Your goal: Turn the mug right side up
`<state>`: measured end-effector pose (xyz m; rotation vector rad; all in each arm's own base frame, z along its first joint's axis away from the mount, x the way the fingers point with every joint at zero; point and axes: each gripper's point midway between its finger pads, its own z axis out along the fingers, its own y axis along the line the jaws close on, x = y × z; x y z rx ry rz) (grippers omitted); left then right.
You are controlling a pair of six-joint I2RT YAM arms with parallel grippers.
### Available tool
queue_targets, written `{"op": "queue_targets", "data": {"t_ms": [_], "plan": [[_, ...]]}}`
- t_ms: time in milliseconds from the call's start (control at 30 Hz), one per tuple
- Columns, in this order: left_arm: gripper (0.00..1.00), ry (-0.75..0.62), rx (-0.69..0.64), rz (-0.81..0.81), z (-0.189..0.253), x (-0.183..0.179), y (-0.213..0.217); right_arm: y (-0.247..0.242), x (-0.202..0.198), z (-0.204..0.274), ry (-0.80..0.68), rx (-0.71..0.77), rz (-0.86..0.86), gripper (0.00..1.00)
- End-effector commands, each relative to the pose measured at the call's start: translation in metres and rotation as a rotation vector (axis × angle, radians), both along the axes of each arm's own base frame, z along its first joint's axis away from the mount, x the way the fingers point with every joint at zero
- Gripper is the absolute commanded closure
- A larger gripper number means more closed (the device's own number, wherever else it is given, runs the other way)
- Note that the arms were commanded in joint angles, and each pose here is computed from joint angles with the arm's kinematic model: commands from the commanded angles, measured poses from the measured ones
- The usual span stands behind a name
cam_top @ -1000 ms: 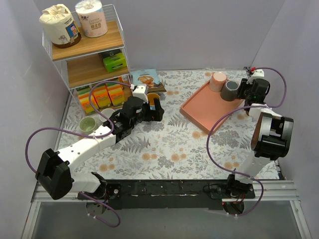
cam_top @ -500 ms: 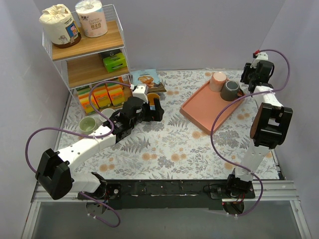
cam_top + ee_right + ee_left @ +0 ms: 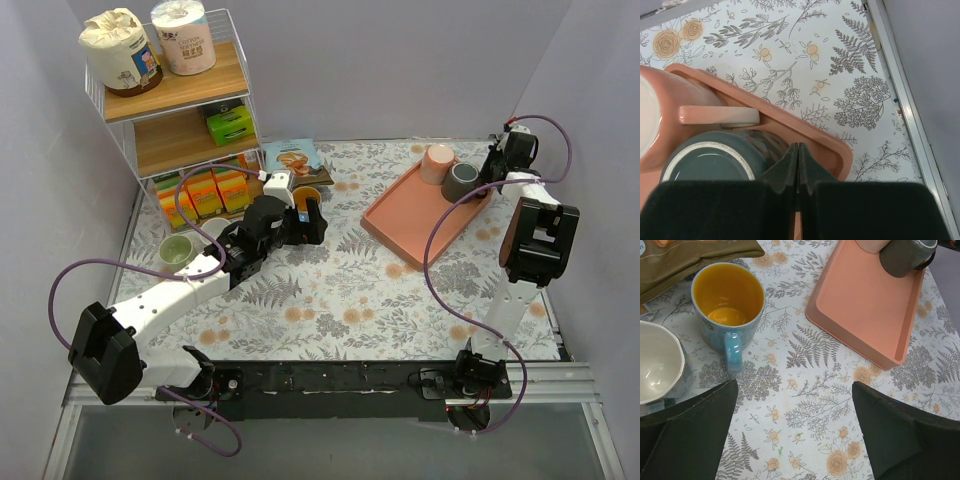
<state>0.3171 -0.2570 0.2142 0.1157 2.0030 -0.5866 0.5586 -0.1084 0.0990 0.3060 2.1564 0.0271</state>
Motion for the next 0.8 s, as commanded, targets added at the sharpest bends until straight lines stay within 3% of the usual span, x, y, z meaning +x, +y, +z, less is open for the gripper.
{"op": "queue_targets", "data": {"t_ms": [0,333,433,467,533,667,767], "plan": [[0.02,-0.019,-0.020,0.014,0.011,-0.004,0.004,0.008,-0.011,0.006,0.010,0.024,-0.002,0.99],[0.02,-0.032,-0.036,0.019,0.013,-0.006,0.007,0.035,-0.057,0.029,-0.024,0.033,0.114,0.99],[0.02,-0.034,-0.033,0.014,0.013,-0.007,0.007,0.024,-0.064,0.038,-0.012,-0.012,0.058,0.84],[0.02,-0.036,-0.036,0.011,0.013,-0.008,0.007,0.023,-0.065,0.043,-0.020,-0.021,0.061,0.75],[0.02,-0.032,-0.035,0.008,0.012,-0.009,0.007,0.025,-0.069,0.055,-0.040,-0.046,0.084,0.69],[0.02,-0.035,-0.043,0.010,0.014,-0.009,0.007,0.041,-0.075,0.069,-0.074,-0.072,0.215,0.57],[0.02,-0.032,-0.047,0.009,0.014,-0.010,0.007,0.055,-0.072,0.055,-0.019,-0.065,0.355,0.47]]}}
